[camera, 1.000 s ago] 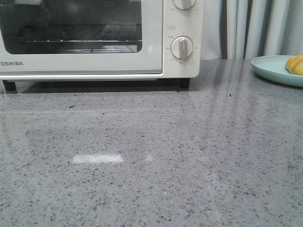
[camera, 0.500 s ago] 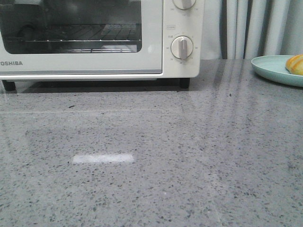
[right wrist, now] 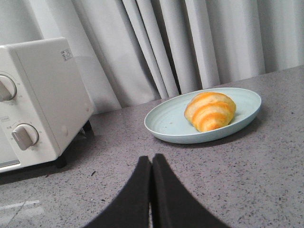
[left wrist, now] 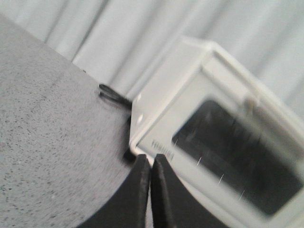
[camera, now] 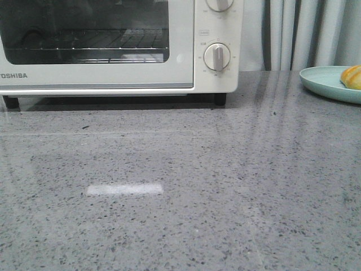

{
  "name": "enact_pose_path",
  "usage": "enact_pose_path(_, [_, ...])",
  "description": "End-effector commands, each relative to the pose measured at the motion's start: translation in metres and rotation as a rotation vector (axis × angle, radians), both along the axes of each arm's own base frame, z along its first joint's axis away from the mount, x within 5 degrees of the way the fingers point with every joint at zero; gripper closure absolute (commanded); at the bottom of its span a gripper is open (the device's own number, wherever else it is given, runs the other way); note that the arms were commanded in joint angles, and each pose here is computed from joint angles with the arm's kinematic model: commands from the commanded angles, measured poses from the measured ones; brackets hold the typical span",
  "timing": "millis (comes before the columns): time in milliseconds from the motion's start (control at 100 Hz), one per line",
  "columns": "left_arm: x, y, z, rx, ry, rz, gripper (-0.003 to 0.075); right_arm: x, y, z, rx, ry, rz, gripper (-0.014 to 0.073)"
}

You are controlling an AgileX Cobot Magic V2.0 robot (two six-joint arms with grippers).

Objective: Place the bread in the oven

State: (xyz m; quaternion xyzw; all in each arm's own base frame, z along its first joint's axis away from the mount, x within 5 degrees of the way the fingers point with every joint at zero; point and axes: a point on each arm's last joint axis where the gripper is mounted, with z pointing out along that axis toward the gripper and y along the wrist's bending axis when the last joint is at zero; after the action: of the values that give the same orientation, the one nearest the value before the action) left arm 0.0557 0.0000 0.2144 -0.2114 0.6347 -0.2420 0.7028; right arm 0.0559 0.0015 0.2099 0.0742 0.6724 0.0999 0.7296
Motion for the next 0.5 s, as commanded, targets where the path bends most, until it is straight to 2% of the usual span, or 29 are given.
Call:
enact_pose_path(0, [-0.0027, 0.011, -0.001, -0.247, -0.075, 0.089, 0.0741, -0.0021, -0.0004, 0.0045, 0.012, -0.091, -0.004, 0.0664])
enact_pose_path(100, [-0.0029, 0.0133, -0.0016, -0.35, -0.077, 0.1, 0.0741, -0.0021, -0.0004, 0.0044, 0.012, -0.09, -0.004, 0.0664])
enact_pose_path(490, [-0.0037, 0.0143, 0.002, -0.352, -0.093, 0.109, 0.0741, -0.0024, -0.0005, 0.006, 0.022, -0.102, -0.004, 0.0664])
